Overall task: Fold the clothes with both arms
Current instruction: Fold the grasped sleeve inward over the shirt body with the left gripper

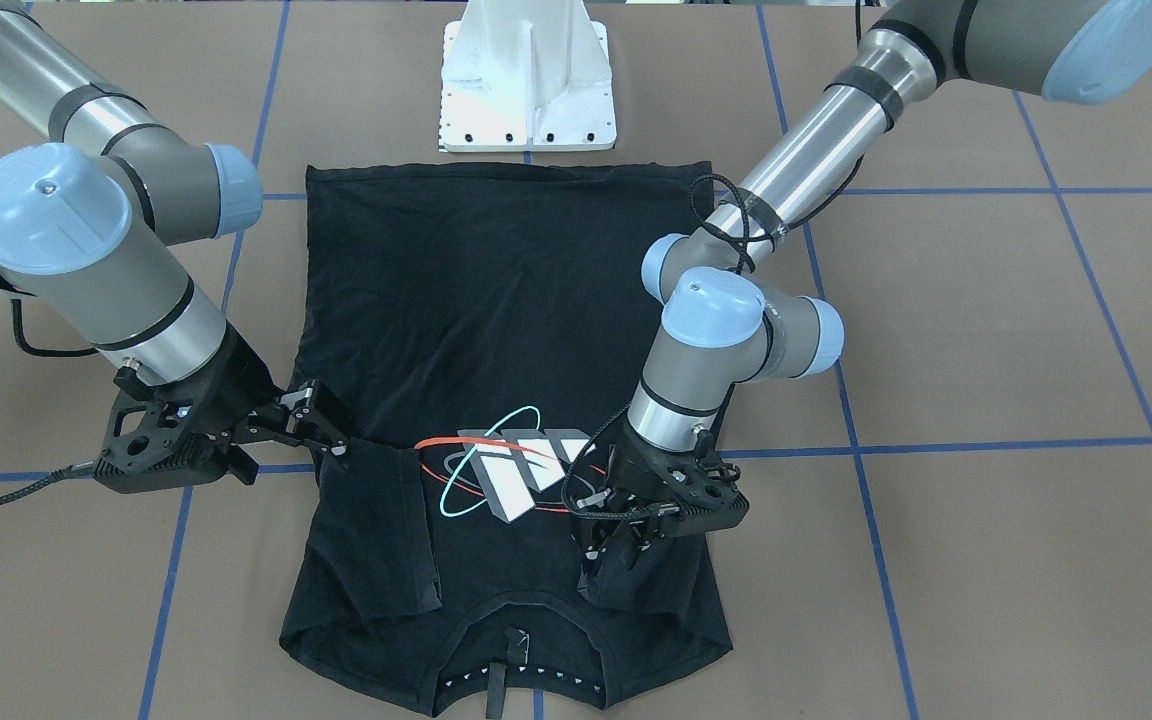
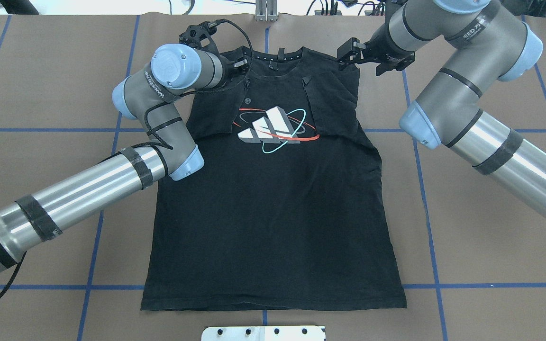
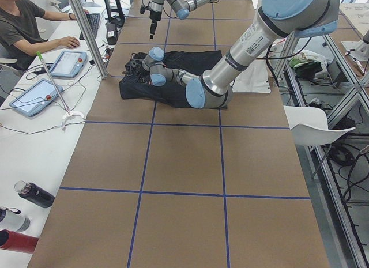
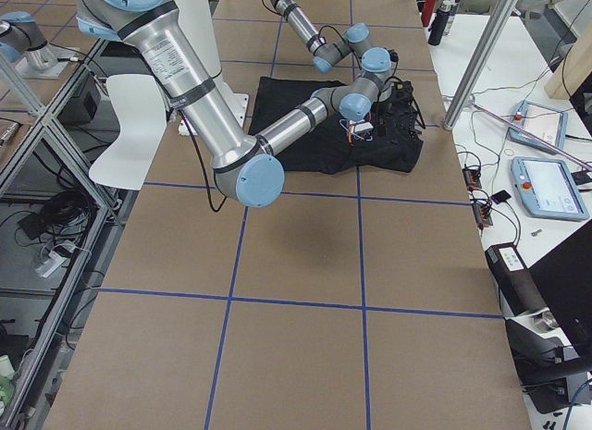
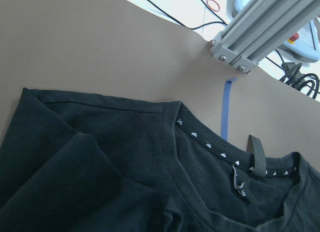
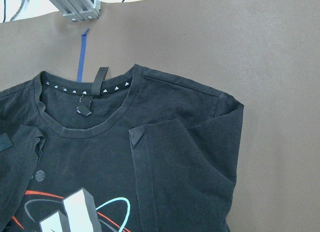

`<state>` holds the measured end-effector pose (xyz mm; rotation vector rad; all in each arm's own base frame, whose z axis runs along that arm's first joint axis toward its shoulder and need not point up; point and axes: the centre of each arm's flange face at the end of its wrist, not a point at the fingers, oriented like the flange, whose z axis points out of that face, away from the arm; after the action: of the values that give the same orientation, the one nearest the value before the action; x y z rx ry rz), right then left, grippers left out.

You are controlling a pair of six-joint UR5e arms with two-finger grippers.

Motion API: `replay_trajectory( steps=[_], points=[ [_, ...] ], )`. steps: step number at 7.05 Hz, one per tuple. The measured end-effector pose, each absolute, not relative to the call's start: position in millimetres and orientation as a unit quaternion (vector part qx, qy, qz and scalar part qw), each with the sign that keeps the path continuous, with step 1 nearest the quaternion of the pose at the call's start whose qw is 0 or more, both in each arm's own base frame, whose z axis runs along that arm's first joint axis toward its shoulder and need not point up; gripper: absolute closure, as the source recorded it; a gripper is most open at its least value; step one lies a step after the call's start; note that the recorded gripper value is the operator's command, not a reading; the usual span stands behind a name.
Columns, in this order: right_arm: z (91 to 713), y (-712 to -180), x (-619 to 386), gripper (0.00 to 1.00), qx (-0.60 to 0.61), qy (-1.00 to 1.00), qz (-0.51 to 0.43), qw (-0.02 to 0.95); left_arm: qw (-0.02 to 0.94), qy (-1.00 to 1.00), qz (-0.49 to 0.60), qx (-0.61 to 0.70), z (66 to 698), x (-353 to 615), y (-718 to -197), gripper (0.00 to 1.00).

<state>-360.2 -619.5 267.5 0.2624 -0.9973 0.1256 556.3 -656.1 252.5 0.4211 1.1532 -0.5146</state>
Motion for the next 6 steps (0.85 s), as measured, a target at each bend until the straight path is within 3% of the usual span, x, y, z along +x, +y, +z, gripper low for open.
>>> replay_trajectory(
  steps=[6],
  points=[
    [266, -619, -358, 0.0, 0.119, -0.481, 0.062, 0.866, 0.759, 0.585, -0.218, 0.184, 241, 505, -632, 0.0]
  ],
)
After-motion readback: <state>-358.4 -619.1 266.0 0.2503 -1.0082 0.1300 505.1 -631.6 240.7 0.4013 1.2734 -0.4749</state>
